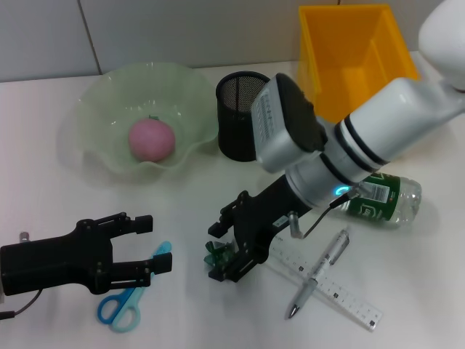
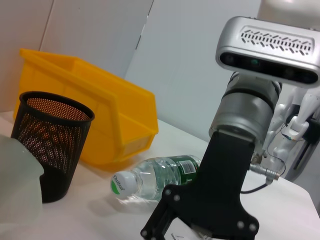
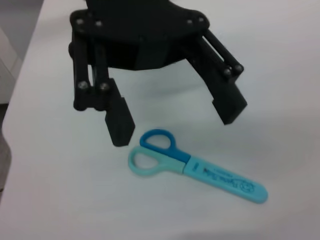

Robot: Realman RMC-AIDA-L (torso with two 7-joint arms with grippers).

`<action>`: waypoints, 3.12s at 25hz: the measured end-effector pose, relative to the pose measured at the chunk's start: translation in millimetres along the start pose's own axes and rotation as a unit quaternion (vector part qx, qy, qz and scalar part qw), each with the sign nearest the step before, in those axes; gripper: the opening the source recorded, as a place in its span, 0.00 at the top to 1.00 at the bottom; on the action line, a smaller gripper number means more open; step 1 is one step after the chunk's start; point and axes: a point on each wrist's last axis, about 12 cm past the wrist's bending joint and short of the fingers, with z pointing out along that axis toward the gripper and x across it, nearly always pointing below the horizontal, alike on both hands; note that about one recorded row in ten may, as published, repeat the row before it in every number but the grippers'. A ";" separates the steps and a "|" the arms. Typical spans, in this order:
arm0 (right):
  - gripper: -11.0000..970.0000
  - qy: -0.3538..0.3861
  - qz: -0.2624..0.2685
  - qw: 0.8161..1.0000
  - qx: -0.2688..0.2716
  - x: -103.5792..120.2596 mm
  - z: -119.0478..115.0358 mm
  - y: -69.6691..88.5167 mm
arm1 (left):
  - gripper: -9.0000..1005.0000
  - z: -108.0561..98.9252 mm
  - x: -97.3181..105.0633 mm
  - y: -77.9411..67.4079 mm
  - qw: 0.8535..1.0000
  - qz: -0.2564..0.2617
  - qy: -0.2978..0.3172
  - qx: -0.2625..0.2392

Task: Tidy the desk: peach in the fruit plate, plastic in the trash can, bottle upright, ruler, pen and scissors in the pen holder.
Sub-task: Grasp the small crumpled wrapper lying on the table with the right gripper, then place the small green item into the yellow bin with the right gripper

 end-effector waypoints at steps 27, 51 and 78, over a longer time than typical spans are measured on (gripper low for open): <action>0.43 0.011 -0.006 1.000 0.024 8.0 9.7 -0.6 | 0.13 1.4 -0.2 1.0 1.000 -0.008 -0.002 -0.004; 0.94 -0.268 0.116 0.948 0.131 31.2 -69.9 -10.7 | 0.13 7.3 -10.4 4.1 1.000 0.006 -0.005 0.002; 0.83 -0.444 0.252 0.749 0.423 136.4 -129.6 -26.9 | 0.13 15.2 -14.7 3.2 1.000 0.011 -0.004 0.015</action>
